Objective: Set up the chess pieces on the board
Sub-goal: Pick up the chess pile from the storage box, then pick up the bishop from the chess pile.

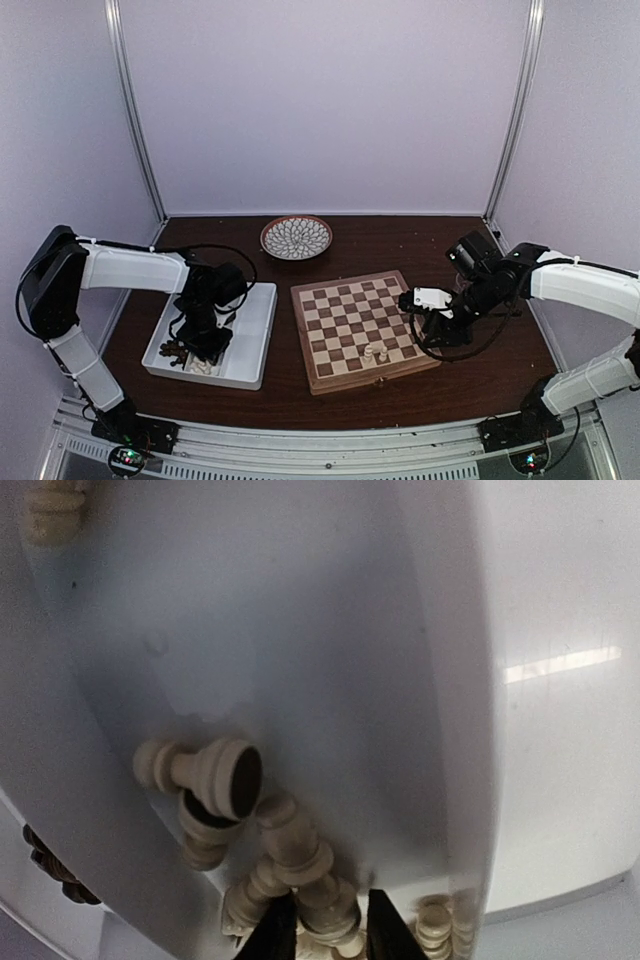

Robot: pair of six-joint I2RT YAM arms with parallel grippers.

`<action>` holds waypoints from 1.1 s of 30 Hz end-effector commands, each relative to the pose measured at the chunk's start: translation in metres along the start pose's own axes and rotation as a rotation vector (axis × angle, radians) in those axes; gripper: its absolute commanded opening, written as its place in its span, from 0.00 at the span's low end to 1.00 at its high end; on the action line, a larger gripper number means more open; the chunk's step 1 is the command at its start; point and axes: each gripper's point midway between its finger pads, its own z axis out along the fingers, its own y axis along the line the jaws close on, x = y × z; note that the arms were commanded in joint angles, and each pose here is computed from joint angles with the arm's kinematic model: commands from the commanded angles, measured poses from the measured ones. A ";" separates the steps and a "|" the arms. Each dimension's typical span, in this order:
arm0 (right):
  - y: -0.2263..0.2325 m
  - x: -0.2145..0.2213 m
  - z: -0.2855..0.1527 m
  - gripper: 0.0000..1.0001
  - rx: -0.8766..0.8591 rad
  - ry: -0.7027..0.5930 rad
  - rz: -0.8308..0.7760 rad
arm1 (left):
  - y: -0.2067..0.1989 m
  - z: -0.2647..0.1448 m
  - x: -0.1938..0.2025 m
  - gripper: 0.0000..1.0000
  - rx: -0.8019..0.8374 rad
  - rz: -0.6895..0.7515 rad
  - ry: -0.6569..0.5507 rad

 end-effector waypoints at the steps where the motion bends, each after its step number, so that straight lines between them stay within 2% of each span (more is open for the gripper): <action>1: 0.002 -0.003 -0.003 0.39 -0.002 -0.027 -0.013 | -0.007 0.007 0.006 0.25 0.015 -0.015 0.030; 5: 0.003 -0.002 -0.003 0.39 -0.006 -0.027 -0.013 | -0.008 0.015 0.011 0.23 0.011 -0.015 0.061; 10: 0.003 -0.004 -0.005 0.39 -0.009 -0.032 -0.011 | -0.008 -0.007 0.008 0.09 0.021 -0.012 0.021; 14: 0.002 -0.010 -0.009 0.39 -0.006 -0.040 -0.010 | -0.006 -0.053 -0.005 0.02 0.043 0.017 -0.113; 19: -0.001 -0.027 -0.021 0.38 -0.019 -0.059 -0.019 | -0.017 -0.108 -0.019 0.00 0.148 0.126 -0.314; 28: -0.005 -0.126 -0.061 0.38 -0.178 -0.281 0.022 | -0.101 -0.199 -0.012 0.01 0.663 0.427 -0.578; 33: -0.003 -0.181 -0.072 0.39 -0.311 -0.372 0.057 | -0.131 -0.227 -0.005 0.00 0.777 0.534 -0.641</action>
